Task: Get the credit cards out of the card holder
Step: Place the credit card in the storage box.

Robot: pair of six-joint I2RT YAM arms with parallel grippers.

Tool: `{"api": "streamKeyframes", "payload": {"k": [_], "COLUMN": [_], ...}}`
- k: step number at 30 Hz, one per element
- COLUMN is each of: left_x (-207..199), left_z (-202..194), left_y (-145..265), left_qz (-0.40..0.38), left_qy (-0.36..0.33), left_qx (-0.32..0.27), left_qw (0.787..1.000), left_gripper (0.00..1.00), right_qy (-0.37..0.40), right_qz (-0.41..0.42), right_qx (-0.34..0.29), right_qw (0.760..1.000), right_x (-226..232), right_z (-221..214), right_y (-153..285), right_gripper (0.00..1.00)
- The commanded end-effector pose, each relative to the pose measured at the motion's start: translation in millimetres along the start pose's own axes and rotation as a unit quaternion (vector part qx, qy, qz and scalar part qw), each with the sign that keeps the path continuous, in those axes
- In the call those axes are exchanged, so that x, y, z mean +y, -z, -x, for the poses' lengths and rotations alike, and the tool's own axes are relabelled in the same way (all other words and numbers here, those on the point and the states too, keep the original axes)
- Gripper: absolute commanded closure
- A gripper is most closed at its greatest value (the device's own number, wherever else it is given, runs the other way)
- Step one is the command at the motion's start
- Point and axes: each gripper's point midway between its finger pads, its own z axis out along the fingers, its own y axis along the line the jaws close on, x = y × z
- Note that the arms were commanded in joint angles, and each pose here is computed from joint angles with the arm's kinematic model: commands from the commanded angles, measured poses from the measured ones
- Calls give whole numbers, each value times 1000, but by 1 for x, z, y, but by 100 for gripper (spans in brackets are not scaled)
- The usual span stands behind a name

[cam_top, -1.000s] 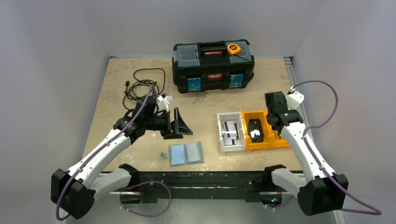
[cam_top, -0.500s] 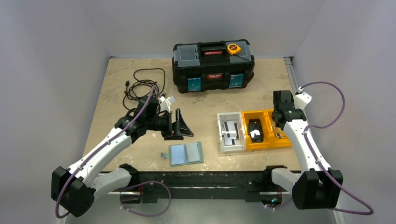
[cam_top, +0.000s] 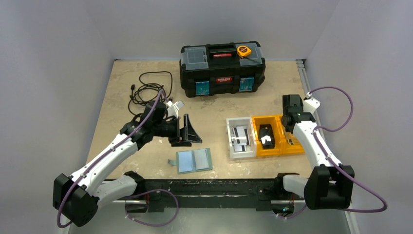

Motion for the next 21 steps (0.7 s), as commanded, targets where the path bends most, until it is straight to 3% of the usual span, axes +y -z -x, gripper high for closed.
{"api": "streamKeyframes", "payload": {"k": [1,11,21], "left_x": [-9,-2,42], "left_z": [2,-3,-18], "left_y": [3,-5,-23], "left_qz": [-11,15,161], "left_qy": [-17,-22,-61], "left_qx": [-9,-7,-19], "left_qw": [1000,1000,985], "left_gripper": [22,21,22], "right_qy": [-8,6,22], "right_qz": [10,49,162], "right_qx": [-11,0,6], "right_qw": [1000,999,987], "right_x": [4,14,43], "right_z": [5,9,17], "right_y": [-1,10,37], "right_gripper": [87,56,27]}}
